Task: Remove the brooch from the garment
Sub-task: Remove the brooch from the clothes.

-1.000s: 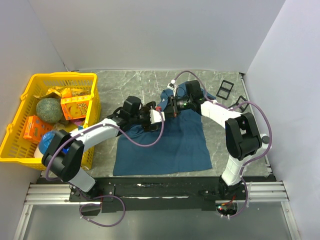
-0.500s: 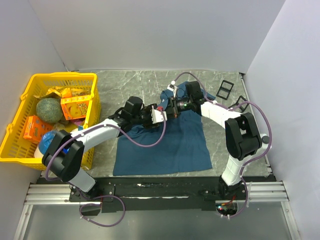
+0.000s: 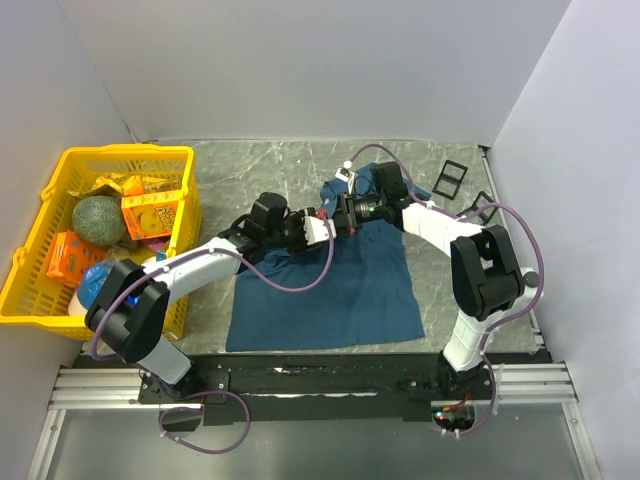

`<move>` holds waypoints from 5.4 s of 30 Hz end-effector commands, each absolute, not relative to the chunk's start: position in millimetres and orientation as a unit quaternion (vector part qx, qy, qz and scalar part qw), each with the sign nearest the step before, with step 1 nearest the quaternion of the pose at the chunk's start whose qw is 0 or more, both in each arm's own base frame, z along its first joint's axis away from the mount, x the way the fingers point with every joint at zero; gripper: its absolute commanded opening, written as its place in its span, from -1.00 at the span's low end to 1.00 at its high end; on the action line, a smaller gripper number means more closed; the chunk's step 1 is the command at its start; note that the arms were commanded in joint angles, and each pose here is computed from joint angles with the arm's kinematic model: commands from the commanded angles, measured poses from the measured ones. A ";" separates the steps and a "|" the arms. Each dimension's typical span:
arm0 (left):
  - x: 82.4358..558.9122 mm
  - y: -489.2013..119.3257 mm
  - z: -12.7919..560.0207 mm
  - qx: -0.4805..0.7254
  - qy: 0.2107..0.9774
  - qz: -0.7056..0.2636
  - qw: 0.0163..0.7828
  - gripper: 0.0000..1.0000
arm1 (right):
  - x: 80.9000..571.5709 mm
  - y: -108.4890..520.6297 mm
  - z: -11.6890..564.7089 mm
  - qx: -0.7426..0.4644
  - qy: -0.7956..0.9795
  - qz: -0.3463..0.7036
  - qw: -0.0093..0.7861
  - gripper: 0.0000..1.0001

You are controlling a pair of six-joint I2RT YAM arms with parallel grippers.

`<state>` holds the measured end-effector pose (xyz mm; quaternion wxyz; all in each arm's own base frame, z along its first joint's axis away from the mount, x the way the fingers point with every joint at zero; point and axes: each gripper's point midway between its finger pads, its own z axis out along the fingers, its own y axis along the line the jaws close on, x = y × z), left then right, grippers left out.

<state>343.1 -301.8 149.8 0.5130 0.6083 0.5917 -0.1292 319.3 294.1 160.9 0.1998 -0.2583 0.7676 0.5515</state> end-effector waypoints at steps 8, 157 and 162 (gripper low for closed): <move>319.6 -322.6 166.9 0.642 0.548 -0.188 0.502 -0.05 | 324.0 288.0 205.4 -0.332 0.733 0.533 0.262 -0.02; 337.0 -230.9 248.9 0.453 0.696 -0.238 0.503 0.92 | 275.0 260.7 225.0 -0.538 0.688 0.282 0.396 -1.00; 337.9 -212.0 255.8 0.470 0.679 -0.157 0.541 0.92 | 269.6 256.8 229.3 -0.532 0.684 0.298 0.400 -1.00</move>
